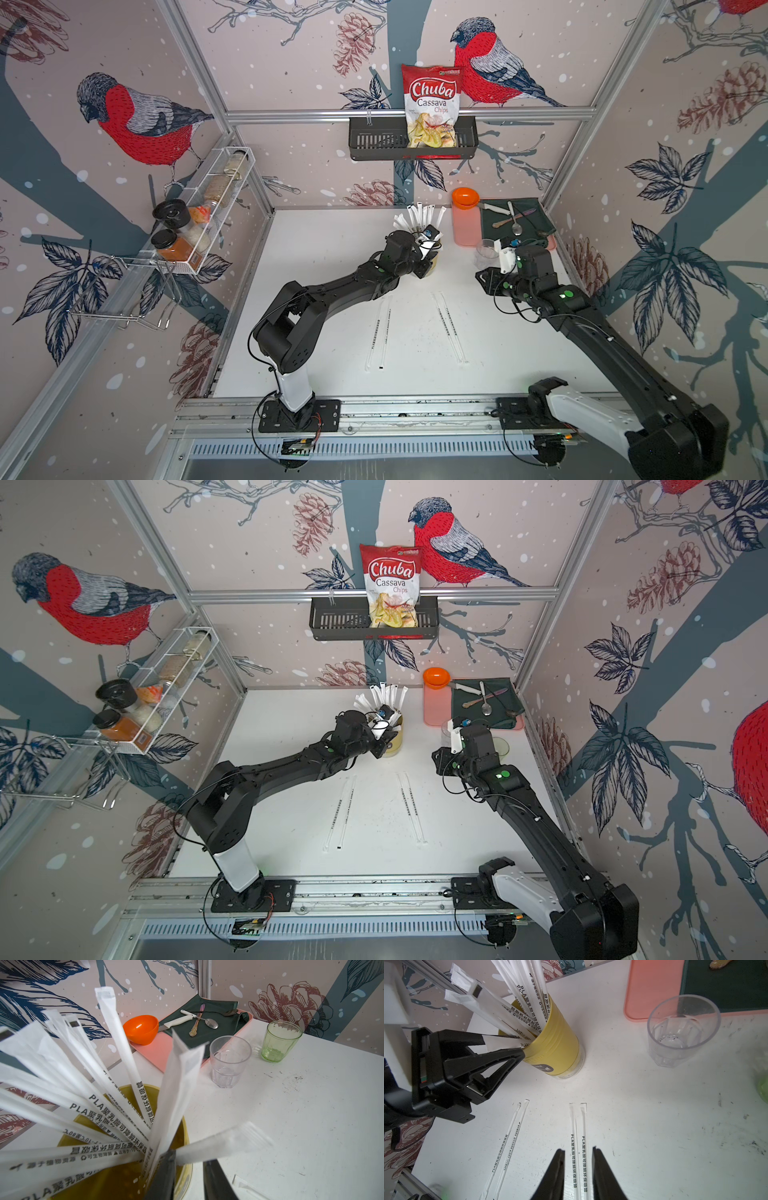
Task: Take the straws out of the storage container
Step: Pick up the straw from the container.
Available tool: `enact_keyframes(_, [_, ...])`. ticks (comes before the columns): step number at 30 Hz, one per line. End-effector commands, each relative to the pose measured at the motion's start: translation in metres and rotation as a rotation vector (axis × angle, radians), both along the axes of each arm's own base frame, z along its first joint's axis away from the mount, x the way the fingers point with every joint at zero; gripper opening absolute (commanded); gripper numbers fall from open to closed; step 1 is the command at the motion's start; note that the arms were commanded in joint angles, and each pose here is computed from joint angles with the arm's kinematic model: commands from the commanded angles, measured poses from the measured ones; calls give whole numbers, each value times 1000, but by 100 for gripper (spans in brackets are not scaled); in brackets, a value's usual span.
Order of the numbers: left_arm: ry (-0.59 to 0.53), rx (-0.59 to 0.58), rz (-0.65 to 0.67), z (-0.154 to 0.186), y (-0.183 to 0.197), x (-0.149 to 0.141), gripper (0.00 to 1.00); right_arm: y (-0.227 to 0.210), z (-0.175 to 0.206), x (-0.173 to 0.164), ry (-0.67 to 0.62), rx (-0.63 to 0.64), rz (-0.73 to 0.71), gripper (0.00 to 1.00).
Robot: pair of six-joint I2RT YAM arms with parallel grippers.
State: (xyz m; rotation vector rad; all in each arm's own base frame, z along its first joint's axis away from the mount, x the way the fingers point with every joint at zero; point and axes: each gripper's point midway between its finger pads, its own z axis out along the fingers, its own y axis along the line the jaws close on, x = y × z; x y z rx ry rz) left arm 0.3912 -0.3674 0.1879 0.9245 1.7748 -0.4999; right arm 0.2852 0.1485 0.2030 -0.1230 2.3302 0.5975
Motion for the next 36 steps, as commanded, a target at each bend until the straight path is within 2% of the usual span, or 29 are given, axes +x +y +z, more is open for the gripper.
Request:
enact_keyframes(1, [-46, -23, 19, 12, -2, 7, 24, 0, 3, 2, -23, -2, 10, 28])
enact_keyframes(18, [-85, -1, 103, 9, -5, 19, 28, -1, 1, 0, -15, -3, 13, 27])
enact_keyframes(26, [-92, 2, 96, 14, -3, 16, 18, 0, 1, 0, -17, 2, 15, 27])
enact_keyframes(36, [-111, 6, 97, 29, -1, 11, 10, 1, 4, -2, -18, 13, 20, 27])
